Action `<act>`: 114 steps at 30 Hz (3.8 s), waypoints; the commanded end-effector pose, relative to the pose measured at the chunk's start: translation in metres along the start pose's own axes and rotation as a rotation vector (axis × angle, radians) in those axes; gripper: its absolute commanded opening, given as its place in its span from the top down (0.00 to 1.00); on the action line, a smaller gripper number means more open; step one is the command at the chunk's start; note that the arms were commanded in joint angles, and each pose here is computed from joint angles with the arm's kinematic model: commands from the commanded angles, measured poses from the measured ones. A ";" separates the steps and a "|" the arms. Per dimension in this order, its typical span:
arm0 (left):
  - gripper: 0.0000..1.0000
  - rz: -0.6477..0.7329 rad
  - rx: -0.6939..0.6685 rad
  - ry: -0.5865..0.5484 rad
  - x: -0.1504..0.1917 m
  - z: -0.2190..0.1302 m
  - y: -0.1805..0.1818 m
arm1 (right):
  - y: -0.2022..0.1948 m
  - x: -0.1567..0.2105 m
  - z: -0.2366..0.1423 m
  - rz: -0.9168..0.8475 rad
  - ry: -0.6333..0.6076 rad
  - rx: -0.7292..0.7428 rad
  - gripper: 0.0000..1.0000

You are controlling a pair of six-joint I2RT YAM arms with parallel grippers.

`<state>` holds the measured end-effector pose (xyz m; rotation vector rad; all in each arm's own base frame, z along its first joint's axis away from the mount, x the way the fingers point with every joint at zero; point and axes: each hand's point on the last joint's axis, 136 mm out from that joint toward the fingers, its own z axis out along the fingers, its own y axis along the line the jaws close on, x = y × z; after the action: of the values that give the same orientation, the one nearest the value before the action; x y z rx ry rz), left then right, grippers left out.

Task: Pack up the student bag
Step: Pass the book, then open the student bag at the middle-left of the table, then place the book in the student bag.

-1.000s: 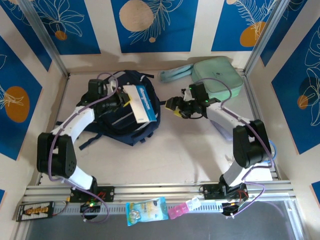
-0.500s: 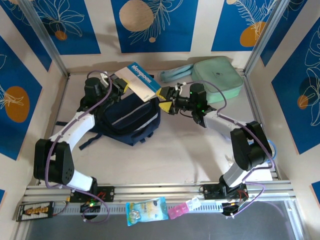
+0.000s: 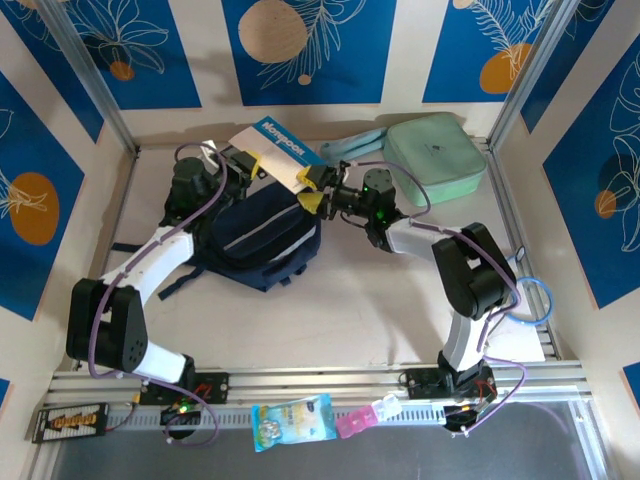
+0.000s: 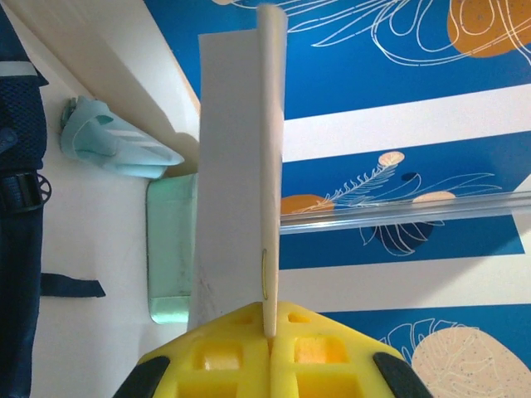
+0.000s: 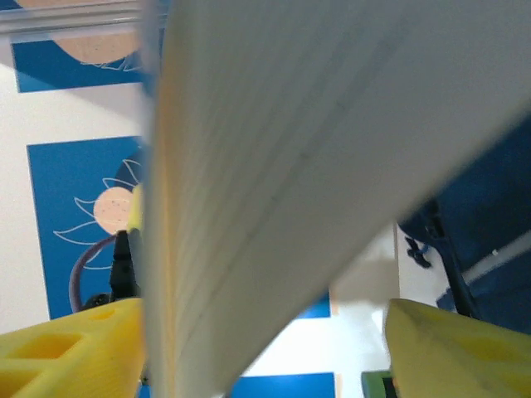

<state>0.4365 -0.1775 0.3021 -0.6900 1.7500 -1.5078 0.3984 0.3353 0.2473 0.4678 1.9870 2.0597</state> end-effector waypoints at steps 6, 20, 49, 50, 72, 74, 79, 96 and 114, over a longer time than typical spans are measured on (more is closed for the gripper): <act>1.00 0.013 0.048 -0.005 0.004 -0.005 -0.015 | 0.023 -0.021 -0.009 0.004 -0.114 -0.083 0.72; 0.36 0.135 -0.149 0.063 0.015 -0.015 0.011 | 0.032 -0.031 -0.047 -0.155 -0.185 -0.048 1.00; 0.21 1.271 -0.917 1.049 0.097 -0.057 0.175 | -0.001 -0.044 -0.183 -0.311 -0.403 0.322 1.00; 0.25 1.266 -0.942 1.063 0.095 -0.057 0.178 | -0.001 -0.044 -0.183 -0.311 -0.404 0.317 1.00; 0.86 1.304 -1.033 0.936 0.070 -0.022 0.182 | -0.006 -0.045 -0.186 -0.282 -0.412 0.313 1.00; 0.92 1.309 -0.966 0.879 0.068 -0.020 0.166 | -0.005 -0.045 -0.190 -0.294 -0.425 0.317 1.00; 1.00 1.290 -0.858 0.762 0.057 -0.023 0.123 | -0.009 -0.045 -0.200 -0.327 -0.456 0.344 1.00; 1.00 1.361 -0.690 0.207 0.004 -0.012 -0.003 | -0.025 0.011 -0.144 -0.363 -0.156 0.269 1.00; 1.00 1.310 -0.651 0.214 0.008 -0.010 -0.009 | -0.076 0.003 -0.016 -0.212 -0.048 0.386 1.00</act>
<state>0.4134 -0.1728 0.2639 0.4540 2.2748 -0.0188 0.3700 0.3178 0.1910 0.2296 2.2365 1.6017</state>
